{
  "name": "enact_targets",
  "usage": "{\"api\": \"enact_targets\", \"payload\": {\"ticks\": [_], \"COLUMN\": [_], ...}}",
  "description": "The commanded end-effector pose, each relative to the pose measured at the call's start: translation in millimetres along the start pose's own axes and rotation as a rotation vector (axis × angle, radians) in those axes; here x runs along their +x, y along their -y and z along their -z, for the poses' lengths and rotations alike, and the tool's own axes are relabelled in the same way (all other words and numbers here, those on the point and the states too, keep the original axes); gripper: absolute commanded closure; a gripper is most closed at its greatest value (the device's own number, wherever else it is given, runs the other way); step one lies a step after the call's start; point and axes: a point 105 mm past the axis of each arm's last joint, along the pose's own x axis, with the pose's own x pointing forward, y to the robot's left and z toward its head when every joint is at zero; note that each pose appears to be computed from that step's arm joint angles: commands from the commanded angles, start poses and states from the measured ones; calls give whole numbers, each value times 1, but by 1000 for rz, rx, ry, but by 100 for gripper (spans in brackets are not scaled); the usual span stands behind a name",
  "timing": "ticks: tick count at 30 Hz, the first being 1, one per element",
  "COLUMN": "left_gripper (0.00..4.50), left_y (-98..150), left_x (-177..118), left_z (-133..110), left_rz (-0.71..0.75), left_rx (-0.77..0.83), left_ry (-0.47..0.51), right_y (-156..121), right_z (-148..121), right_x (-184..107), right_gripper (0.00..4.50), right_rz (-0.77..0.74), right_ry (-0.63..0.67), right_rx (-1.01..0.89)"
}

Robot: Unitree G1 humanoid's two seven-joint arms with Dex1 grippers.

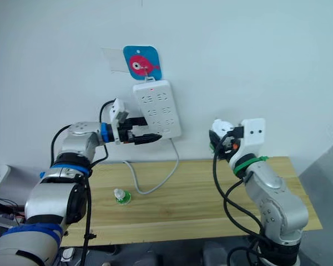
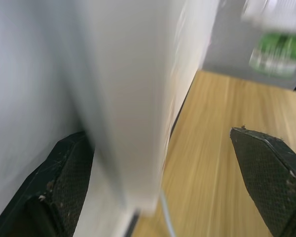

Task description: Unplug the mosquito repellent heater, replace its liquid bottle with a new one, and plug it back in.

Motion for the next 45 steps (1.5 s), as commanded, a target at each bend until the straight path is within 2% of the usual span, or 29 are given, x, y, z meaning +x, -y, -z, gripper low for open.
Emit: {"api": "enact_targets", "payload": {"ticks": [1,6,11,15,19,26,33,45], "left_gripper": [0,0,0,0,0,0,0,0], "left_y": [27,77,114,114,117,127,132,134], "left_x": [-22,-8,27,59,76,99,117,126], "left_z": [-8,-31,-43,-42,-40,-52,-64,-75], "left_rz": [31,88,190,171,206,229,187,175], "left_rx": [89,142,209,234,253,267,245,237], "left_ry": [53,166,235,280,307,396,468,511], "right_y": [12,30,27,22,19,13,2,-13], "right_z": [-13,-7,-3,-3,-8,-14,-22,-29], "right_x": [-8,-16,-18,-19,-19,-18,-21,-23], "right_gripper": [143,143,143,143,143,143,143,143], "right_rz": [17,77,37,0,-18,-47,-109,-164], "right_ry": [80,111,148,180,206,211,224,208], "right_rx": [47,234,510,693,791,834,891,927]}}
